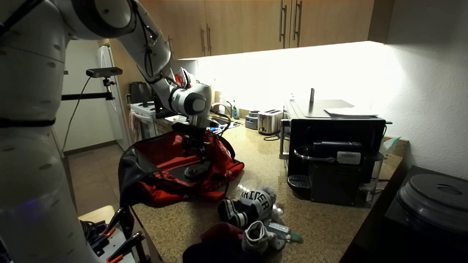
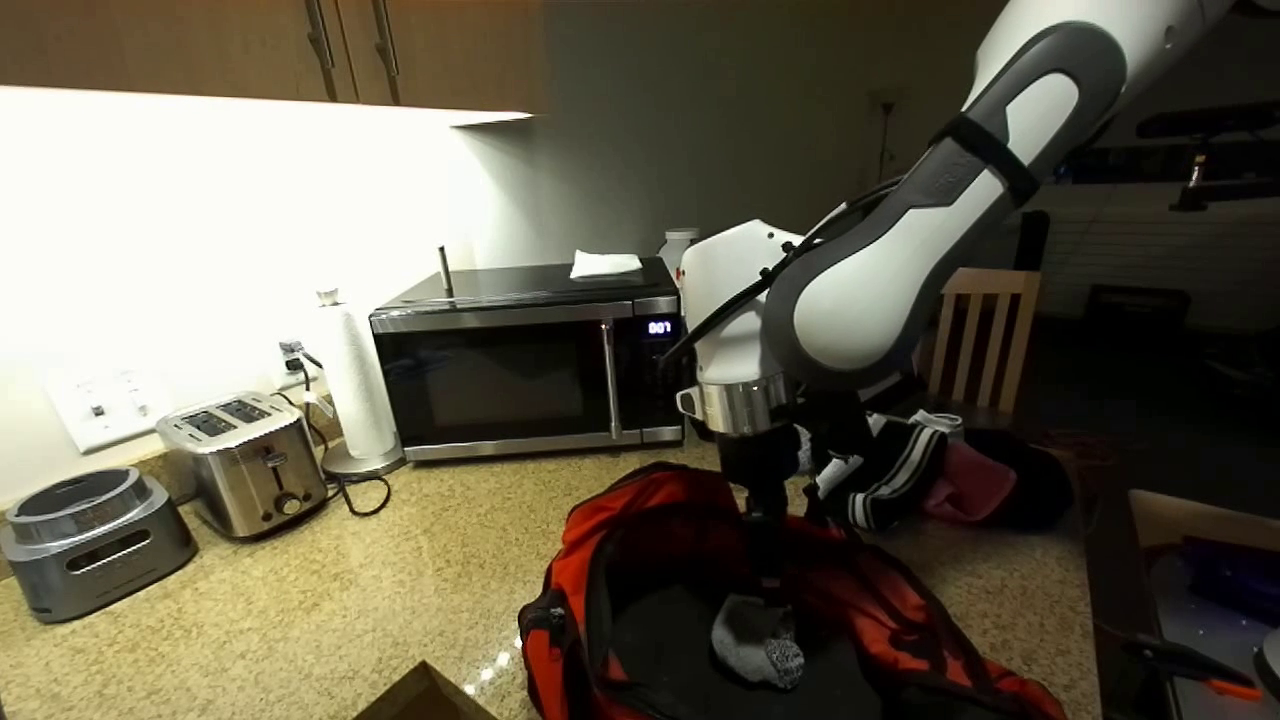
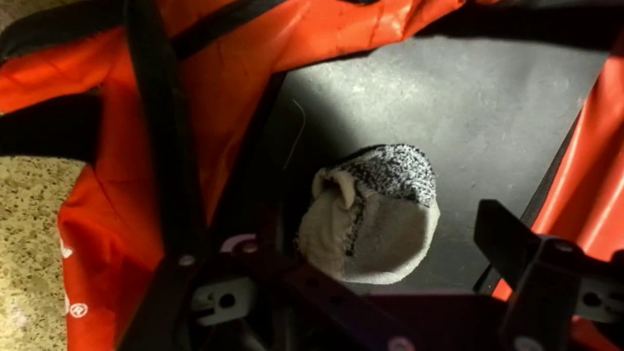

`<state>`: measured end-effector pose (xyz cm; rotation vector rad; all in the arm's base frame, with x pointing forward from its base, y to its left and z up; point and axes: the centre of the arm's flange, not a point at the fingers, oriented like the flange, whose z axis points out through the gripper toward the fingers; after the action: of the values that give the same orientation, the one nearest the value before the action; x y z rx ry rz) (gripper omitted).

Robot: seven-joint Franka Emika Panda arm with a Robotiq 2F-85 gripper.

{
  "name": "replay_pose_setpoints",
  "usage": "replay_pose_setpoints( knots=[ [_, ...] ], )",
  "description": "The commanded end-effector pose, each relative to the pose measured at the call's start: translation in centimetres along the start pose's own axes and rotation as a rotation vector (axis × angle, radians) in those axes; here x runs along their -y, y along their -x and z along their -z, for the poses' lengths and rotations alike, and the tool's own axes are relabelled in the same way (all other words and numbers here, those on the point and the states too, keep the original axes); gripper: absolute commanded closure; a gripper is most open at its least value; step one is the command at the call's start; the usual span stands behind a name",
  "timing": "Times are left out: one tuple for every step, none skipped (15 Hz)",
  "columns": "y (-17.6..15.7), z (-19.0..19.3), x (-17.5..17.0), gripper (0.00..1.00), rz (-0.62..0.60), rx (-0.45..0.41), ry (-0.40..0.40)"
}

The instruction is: Pick up the grey object from the bag and put it on the countertop.

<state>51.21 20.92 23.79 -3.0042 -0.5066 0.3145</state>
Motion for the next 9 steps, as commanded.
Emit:
replay_pose_setpoints(
  knots=[
    [-1.8,-1.5,-0.4,0.00,0.000,-0.004,0.002],
    [-2.1,-1.8,-0.6,0.00,-0.002,-0.001,0.001],
    [-2.3,-2.0,-0.8,0.00,-0.005,0.002,-0.001],
    [-2.6,-2.2,-1.0,0.00,-0.008,0.003,-0.002],
    [-2.8,-2.4,-1.3,0.00,-0.012,0.005,-0.003],
    [-2.9,-2.6,-1.5,0.00,-0.018,0.004,0.001],
    [-3.1,-2.8,-1.9,0.00,-0.022,0.002,0.010],
    [-3.3,-2.9,-2.4,0.00,-0.030,0.004,0.012],
    [-3.4,-3.2,-2.8,0.00,-0.038,0.006,0.013]
  ],
)
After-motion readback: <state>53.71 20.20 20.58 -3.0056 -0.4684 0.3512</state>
